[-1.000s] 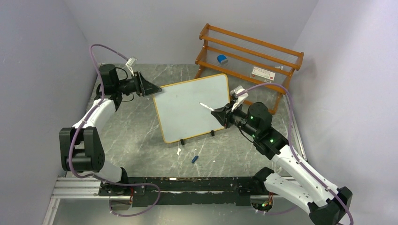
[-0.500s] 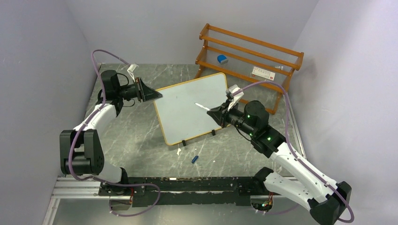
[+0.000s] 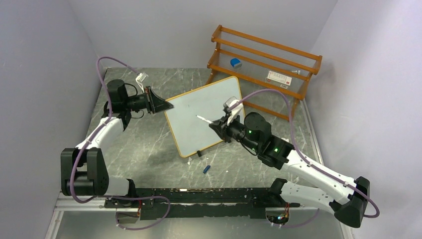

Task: Write a sentence on the whiteboard

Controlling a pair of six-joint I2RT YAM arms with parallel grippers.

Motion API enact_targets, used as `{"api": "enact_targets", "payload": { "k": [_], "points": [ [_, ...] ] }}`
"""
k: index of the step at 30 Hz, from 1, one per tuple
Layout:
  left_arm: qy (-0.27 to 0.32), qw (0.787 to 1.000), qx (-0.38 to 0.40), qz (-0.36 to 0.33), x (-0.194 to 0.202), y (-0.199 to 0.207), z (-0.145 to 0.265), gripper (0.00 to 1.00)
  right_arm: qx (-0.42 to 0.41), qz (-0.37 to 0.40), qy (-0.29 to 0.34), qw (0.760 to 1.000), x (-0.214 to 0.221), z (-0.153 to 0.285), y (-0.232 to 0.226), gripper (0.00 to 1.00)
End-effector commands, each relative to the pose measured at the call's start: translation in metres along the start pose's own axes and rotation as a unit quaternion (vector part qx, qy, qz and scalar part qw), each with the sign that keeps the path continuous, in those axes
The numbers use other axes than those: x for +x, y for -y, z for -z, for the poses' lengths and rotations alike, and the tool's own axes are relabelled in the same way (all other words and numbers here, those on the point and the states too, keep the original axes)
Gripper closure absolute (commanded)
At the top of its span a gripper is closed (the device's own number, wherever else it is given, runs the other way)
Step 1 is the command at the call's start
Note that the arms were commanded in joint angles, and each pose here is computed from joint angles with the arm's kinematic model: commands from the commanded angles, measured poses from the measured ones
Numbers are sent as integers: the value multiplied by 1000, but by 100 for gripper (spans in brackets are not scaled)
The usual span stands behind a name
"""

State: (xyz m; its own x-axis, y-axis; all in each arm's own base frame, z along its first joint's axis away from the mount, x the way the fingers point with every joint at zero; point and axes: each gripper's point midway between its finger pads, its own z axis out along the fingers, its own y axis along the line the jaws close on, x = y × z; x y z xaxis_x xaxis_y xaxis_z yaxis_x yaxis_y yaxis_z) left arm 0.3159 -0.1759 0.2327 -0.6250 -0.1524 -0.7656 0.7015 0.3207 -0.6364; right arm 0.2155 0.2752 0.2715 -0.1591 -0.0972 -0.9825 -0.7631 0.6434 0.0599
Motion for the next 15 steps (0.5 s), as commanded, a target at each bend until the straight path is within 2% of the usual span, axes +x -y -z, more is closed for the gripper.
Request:
{"api": "enact_targets", "payload": {
  "k": [1,7,15],
  "points": [
    [-19,1000,12,-15,10,9,0,95,39,18,30,999,-24,-4,3,100],
    [-30,999,-10,-16,13,2,0,95,48,41,14,998,-20,-23,-17,100],
    [-33,999,-31,-20,12,-5,2,95,70,69,-39,994,-14,-47,-38,100]
  ]
}}
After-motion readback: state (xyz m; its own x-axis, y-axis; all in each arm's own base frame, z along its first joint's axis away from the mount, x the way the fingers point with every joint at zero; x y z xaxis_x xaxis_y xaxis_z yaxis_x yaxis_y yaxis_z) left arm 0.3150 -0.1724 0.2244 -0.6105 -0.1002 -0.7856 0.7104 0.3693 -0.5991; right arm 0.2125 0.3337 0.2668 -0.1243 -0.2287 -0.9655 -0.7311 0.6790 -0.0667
